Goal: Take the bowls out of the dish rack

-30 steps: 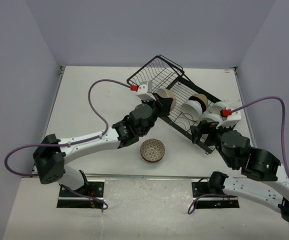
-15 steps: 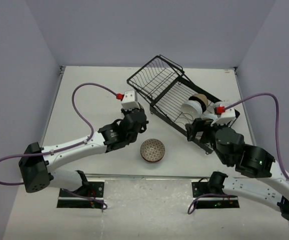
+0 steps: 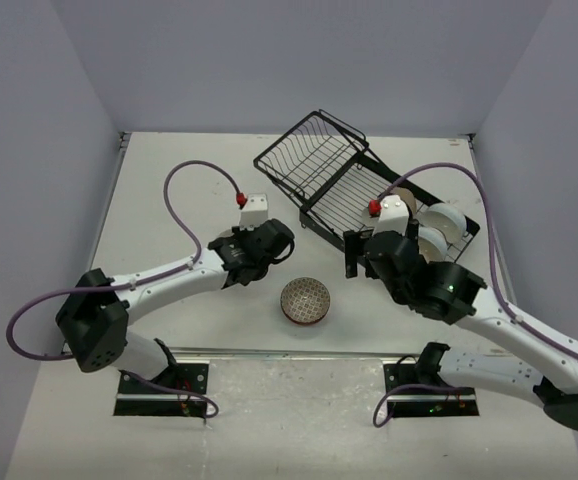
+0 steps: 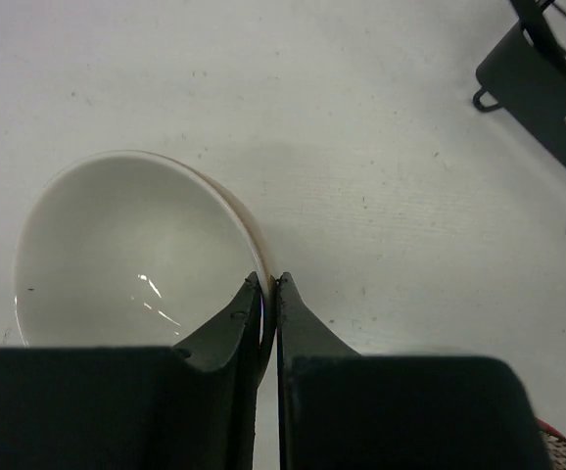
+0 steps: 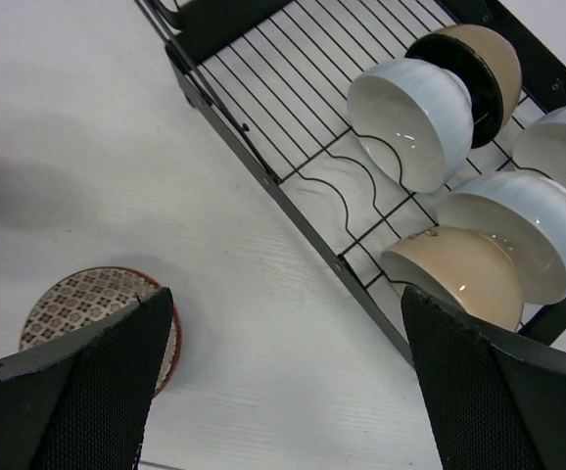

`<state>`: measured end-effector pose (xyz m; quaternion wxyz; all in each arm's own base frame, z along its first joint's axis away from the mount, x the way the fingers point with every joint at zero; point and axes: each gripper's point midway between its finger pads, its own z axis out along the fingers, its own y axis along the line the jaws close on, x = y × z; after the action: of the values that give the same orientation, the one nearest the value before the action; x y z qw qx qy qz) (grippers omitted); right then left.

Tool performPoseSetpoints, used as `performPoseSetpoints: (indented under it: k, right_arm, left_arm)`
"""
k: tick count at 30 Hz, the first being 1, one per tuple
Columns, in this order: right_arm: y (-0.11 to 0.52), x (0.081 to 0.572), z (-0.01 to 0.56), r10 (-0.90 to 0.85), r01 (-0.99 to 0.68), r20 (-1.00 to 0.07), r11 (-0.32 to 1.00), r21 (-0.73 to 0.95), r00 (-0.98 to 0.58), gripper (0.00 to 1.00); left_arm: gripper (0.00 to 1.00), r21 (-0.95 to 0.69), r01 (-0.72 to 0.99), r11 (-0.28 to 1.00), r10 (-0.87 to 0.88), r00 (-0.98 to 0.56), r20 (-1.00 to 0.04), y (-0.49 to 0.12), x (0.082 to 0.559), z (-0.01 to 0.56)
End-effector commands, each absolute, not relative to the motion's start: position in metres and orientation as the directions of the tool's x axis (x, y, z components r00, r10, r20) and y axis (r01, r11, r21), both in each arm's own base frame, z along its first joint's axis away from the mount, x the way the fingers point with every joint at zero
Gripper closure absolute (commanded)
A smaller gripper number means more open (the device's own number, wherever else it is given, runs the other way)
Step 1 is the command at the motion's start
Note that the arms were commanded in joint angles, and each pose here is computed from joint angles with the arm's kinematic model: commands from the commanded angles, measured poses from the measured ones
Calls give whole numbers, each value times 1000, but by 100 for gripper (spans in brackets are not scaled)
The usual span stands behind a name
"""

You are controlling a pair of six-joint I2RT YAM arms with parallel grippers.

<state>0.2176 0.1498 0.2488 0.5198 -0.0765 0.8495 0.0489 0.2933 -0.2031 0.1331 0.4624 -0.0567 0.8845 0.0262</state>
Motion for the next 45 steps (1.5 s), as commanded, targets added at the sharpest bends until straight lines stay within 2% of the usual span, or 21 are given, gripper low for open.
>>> performPoseSetpoints:
  k: [1, 8, 18, 19, 22, 23, 26, 28, 29, 30, 36, 40, 43, 44, 45]
  right_arm:
    - [146, 229, 241, -112, -151, -873, 988, -45, -475, 1]
    - [131, 231, 231, -78, -93, -867, 995, -36, -491, 1]
    - [122, 225, 236, -44, -86, -871, 996, -2, -488, 1]
    - [125, 225, 231, -53, -95, -863, 995, -5, -503, 1]
    - [125, 228, 222, -69, -92, -846, 995, -23, -528, 1]
    - [124, 230, 219, -76, -87, -840, 996, -34, -538, 1]
    - [126, 232, 217, -68, -83, -834, 996, -27, -547, 1]
    - [125, 233, 218, -59, -72, -837, 997, -23, -544, 1]
    - [124, 234, 219, -49, -64, -840, 998, -17, -540, 1]
    - [123, 233, 222, -39, -59, -846, 998, -9, -532, 1]
    - [105, 232, 240, 41, 9, -883, 999, 42, -468, 1]
    - [81, 235, 241, 53, 115, -905, 993, 5, -421, 1]
    - [72, 241, 234, -11, 135, -906, 988, -75, -424, 1]
    - [69, 245, 227, -113, 109, -889, 978, -178, -444, 1]
    - [71, 251, 226, -146, 99, -889, 973, -208, -434, 1]
  left_arm:
    - [100, 16, -86, 996, -39, -599, -800, -208, 295, 132]
    - [100, 84, -19, 996, 49, -674, -737, -209, 296, 85]
    - [100, 145, 3, 989, 105, -704, -702, -215, 303, 62]
    - [82, 141, -7, 990, 95, -704, -703, -215, 303, 64]
    - [55, 108, -16, 994, 68, -686, -724, -215, 303, 79]
    - [43, 80, -15, 997, 49, -671, -740, -216, 303, 91]
    - [26, 14, -15, 1000, 1, -637, -771, -217, 302, 119]
    - [19, -41, 10, 999, -26, -621, -784, -224, 301, 134]
    - [5, -72, 22, 997, -43, -611, -790, -227, 301, 143]
    - [1, -141, 48, 989, -86, -587, -805, -234, 300, 161]
    - [0, -404, 195, 894, -262, -504, -823, -272, 299, 231]
    - [0, -514, 173, 840, -369, -512, -776, -286, 303, 246]
    - [0, -572, 152, 806, -426, -521, -739, -291, 302, 252]
    - [0, -579, 151, 801, -436, -516, -738, -288, 300, 257]
    - [0, -574, 140, 807, -437, -512, -740, -284, 299, 258]
